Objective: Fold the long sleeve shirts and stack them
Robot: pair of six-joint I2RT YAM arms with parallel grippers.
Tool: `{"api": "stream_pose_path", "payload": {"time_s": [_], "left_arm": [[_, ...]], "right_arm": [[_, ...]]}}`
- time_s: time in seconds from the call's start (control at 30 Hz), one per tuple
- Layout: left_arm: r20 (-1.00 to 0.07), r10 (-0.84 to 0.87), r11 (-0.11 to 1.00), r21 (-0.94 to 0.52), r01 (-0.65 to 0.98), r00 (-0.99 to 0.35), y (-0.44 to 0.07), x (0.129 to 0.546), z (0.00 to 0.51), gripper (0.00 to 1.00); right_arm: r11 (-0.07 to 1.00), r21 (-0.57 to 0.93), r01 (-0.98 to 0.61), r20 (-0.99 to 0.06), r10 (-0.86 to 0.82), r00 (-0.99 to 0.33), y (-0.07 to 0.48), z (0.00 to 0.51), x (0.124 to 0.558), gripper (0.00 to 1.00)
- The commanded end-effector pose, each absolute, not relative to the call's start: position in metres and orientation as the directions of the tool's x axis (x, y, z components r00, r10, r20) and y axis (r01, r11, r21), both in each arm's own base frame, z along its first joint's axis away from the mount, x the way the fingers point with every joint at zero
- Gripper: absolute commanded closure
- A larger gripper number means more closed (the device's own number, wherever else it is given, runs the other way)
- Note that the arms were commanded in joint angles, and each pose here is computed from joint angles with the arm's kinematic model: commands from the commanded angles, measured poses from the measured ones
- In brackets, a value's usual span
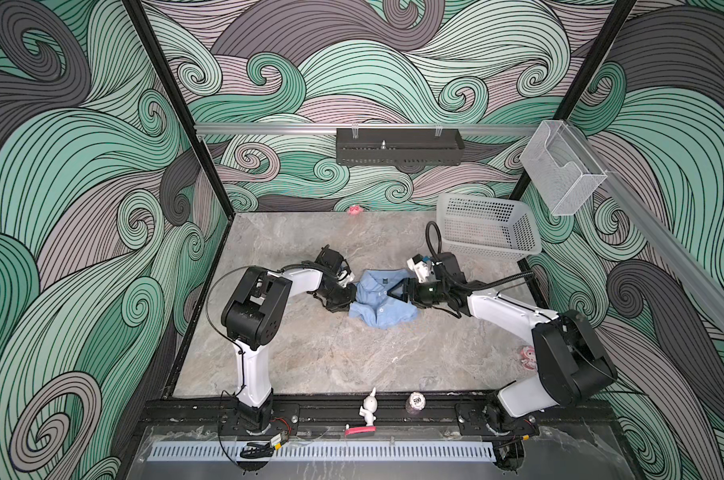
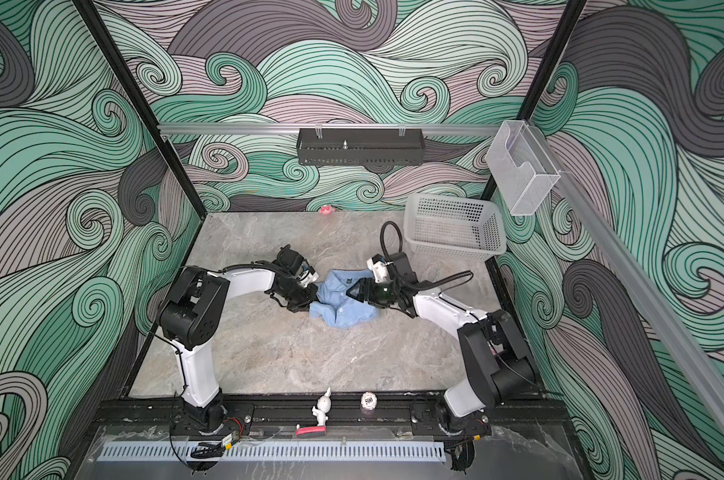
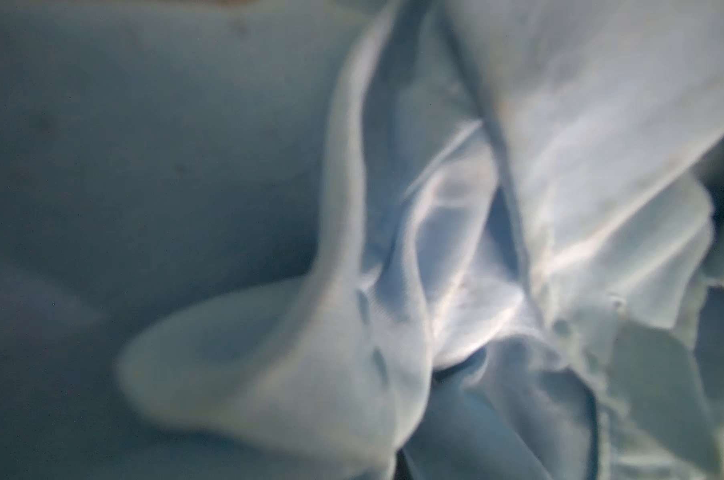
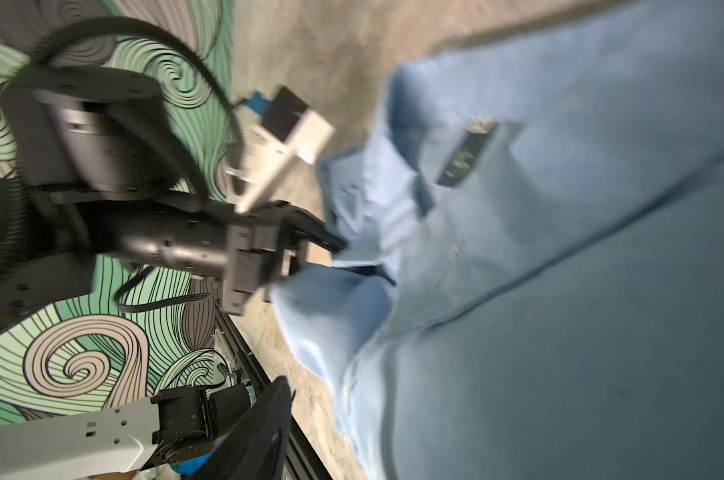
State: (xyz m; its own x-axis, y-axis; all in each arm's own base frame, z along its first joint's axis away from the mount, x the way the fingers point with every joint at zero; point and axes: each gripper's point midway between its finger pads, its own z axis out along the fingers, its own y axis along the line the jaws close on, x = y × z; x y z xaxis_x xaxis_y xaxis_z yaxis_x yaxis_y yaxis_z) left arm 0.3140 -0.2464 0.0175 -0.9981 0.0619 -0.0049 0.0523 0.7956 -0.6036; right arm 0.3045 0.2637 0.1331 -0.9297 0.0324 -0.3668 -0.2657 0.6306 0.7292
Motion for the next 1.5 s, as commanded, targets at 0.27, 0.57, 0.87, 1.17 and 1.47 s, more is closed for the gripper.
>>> {"api": "stream_pose_path", "payload": {"time_s": [0.27,0.57,0.87,1.17,1.47], "left_arm": [[0.009,0.022,0.876,-0.481,0.015,-1.000,-0.215,0.299,0.015,1.00],[-0.174,0.007,0.929,-0.363,0.071,-0.985,-0.178,0.290,0.081,0.55],[-0.184,-0.009,0.885,-0.458,0.078,-0.983,-0.192,0.281,0.109,0.54],[-0.146,-0.049,0.875,-0.483,0.028,-0.988,-0.212,0.318,0.082,0.53],[-0.116,-0.069,0.914,-0.405,-0.016,-0.991,-0.205,0.341,0.060,0.55]], "right_arm": [[0.893,0.384,-0.234,-0.271,-0.133,-0.953,0.206,0.076,0.264,0.36],[0.918,0.342,-0.199,-0.319,-0.085,-0.944,0.172,0.087,0.272,0.30],[0.900,0.407,-0.154,-0.283,-0.036,-0.958,0.172,0.072,0.313,0.32],[0.854,0.479,-0.201,-0.316,-0.046,-0.948,0.190,0.068,0.346,0.50],[0.870,0.445,-0.213,-0.338,-0.058,-0.940,0.186,0.069,0.354,0.51]]}}
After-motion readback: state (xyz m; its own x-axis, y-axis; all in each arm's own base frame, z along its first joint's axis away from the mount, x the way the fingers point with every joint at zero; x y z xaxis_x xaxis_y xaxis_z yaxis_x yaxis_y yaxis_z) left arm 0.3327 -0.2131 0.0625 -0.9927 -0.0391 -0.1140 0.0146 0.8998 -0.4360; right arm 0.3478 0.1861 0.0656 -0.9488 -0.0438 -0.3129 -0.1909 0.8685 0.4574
